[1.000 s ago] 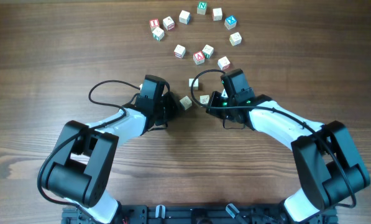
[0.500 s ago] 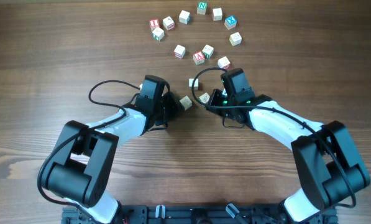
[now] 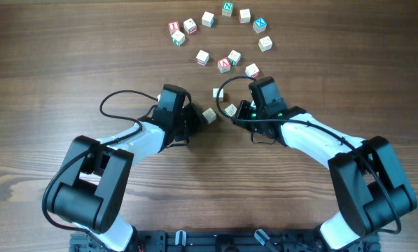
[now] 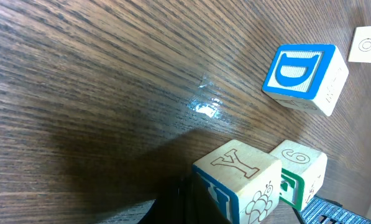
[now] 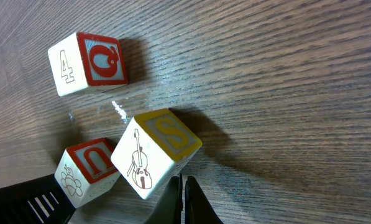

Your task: Form a circle

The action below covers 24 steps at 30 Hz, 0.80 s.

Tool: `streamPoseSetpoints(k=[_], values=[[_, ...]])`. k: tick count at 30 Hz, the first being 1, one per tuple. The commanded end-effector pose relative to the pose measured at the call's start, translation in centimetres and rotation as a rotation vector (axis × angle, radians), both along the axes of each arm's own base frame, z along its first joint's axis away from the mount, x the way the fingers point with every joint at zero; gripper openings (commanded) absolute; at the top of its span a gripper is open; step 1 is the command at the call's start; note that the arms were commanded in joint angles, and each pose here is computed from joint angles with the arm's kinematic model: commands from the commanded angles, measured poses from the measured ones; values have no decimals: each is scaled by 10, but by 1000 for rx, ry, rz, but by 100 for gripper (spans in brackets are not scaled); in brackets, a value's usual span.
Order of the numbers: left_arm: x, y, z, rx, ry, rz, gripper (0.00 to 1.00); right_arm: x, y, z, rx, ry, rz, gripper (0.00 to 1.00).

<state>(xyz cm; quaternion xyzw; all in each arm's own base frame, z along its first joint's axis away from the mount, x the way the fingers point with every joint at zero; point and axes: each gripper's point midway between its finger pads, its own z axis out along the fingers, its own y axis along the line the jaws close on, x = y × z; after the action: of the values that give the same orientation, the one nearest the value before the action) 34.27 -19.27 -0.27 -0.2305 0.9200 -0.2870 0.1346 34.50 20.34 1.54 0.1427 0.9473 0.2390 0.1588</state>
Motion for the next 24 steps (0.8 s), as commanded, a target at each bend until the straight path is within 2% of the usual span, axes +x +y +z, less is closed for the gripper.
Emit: streamPoseSetpoints(k=[1, 13, 24], values=[[-15, 8, -22, 50, 60, 6, 5, -3, -4, -9, -21, 20, -16, 4], [-4, 4, -15, 24, 8, 10, 4, -8, -4, -11, -21, 41, -10, 4], [-9, -1, -15, -3, 29, -12, 4, -8, -4, -11, -22, 43, -10, 4]])
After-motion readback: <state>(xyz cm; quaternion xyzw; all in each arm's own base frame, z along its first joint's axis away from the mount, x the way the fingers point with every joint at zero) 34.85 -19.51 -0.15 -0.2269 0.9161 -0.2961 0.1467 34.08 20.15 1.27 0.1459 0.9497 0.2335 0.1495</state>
